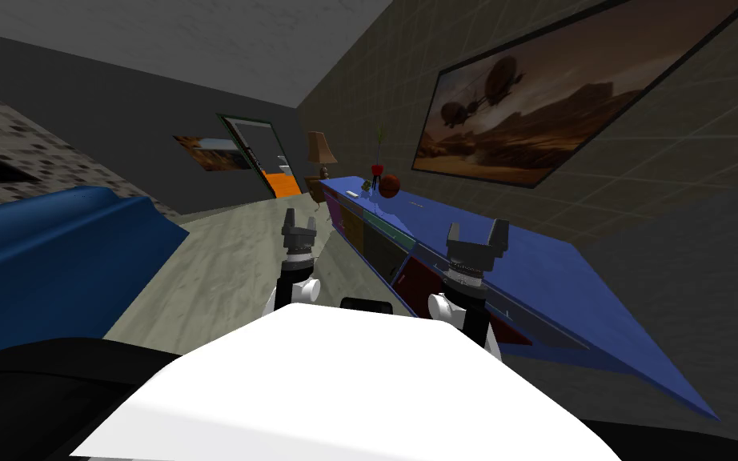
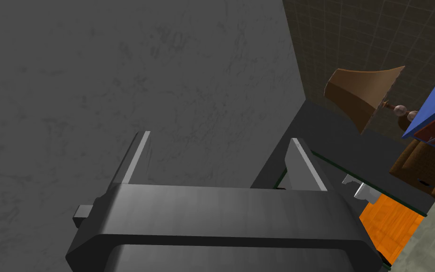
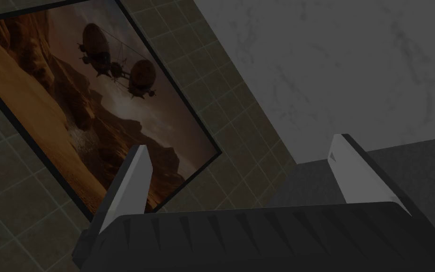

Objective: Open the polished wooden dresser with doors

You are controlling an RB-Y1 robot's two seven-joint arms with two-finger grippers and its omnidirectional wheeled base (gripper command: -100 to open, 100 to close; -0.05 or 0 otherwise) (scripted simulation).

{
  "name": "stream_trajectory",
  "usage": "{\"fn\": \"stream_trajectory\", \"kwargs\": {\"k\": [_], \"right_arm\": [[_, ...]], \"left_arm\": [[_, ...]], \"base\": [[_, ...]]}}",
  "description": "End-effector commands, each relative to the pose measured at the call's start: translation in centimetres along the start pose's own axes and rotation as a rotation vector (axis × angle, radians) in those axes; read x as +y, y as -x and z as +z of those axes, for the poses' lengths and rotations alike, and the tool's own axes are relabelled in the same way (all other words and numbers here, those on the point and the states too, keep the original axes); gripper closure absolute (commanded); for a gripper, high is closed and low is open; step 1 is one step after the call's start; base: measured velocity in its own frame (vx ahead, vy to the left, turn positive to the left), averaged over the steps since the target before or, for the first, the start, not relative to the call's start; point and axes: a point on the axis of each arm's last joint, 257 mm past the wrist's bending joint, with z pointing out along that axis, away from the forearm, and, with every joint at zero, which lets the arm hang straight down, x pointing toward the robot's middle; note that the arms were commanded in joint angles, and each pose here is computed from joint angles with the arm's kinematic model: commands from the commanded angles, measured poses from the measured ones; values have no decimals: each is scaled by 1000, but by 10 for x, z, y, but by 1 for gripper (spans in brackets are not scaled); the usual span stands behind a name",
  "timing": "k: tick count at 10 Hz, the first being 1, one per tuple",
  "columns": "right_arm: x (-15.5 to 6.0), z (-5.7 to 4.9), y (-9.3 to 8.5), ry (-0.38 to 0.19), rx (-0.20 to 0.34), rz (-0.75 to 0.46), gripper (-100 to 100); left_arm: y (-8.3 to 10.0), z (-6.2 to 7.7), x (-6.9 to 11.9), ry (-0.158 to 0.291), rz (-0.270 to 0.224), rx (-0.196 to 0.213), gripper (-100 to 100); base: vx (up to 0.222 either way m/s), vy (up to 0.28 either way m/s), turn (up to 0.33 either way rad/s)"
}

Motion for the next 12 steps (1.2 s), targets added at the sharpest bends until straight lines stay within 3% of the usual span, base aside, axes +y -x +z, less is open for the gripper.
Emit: {"fn": "stream_trajectory", "kwargs": {"k": [1,9,10,12], "right_arm": [[0,0,0,0,0,0,0],[0,0,0,0,0,0,0],[-3,-1,-6,-11,48,-52,-100],[-8,-2,-11,-21,99,-121,-100]], "left_arm": [[0,0,0,0,0,0,0],[0,0,0,0,0,0,0],[0,0,0,0,0,0,0],[0,0,0,0,0,0,0]], "base": [[0,0,0],[0,0,0],[19,18,-40],[42,44,-48]]}}
